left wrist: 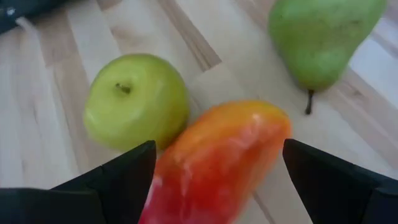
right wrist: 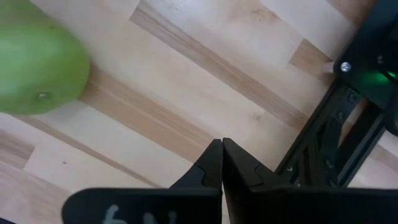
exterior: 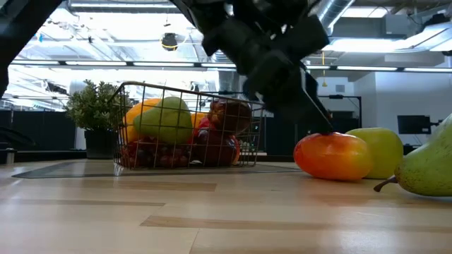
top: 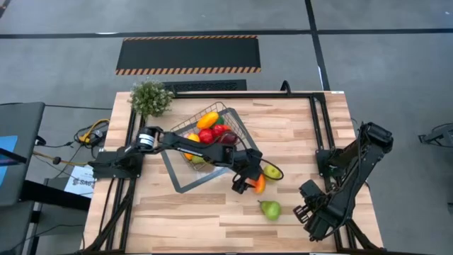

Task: Build produce basket
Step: Put the red and yellow mango into the gold wire basket

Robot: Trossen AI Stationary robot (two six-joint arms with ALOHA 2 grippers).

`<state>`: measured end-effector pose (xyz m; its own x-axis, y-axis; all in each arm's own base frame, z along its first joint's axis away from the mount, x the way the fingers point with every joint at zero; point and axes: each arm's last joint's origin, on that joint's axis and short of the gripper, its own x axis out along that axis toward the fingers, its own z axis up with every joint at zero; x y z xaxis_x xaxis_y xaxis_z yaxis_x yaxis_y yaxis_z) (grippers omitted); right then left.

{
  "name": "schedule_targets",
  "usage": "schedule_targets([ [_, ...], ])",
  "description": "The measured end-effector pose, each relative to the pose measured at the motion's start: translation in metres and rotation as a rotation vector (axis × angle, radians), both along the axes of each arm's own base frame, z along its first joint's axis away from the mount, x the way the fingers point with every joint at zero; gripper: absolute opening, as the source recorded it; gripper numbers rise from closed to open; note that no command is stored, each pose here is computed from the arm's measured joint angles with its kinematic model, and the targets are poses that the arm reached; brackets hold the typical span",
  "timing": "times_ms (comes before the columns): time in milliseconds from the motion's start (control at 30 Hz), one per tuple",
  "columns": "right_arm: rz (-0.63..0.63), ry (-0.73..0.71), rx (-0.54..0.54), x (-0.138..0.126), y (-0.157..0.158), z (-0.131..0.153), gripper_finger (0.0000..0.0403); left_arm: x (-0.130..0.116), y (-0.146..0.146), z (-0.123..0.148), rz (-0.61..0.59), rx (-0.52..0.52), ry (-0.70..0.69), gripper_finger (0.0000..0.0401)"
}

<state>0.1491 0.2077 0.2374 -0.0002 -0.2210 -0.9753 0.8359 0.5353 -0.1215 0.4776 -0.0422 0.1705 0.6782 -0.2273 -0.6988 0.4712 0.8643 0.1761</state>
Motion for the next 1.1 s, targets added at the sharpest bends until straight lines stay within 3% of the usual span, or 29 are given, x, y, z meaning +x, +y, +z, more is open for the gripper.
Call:
schedule_targets([
  [400,-0.01,-0.004,-0.001,0.0,0.0,0.0,0.0017,0.004,0.001,-0.024,0.042,0.099,0.074,0.0335],
  [767,-0.017,-0.009,-0.004,0.0,0.0,0.0,0.0023,-0.003,-0.012,-0.027,0.104,0.095,0.146,0.0255],
  [933,-0.018,-0.01,-0.003,0.0,0.0,0.0,0.0018,-0.004,-0.015,-0.023,0.199,0.028,0.191,0.0246],
  [1100,-0.017,-0.013,-0.005,0.0,0.0,0.0,0.0019,0.0,-0.015,-0.001,0.291,-0.043,0.215,0.0249],
])
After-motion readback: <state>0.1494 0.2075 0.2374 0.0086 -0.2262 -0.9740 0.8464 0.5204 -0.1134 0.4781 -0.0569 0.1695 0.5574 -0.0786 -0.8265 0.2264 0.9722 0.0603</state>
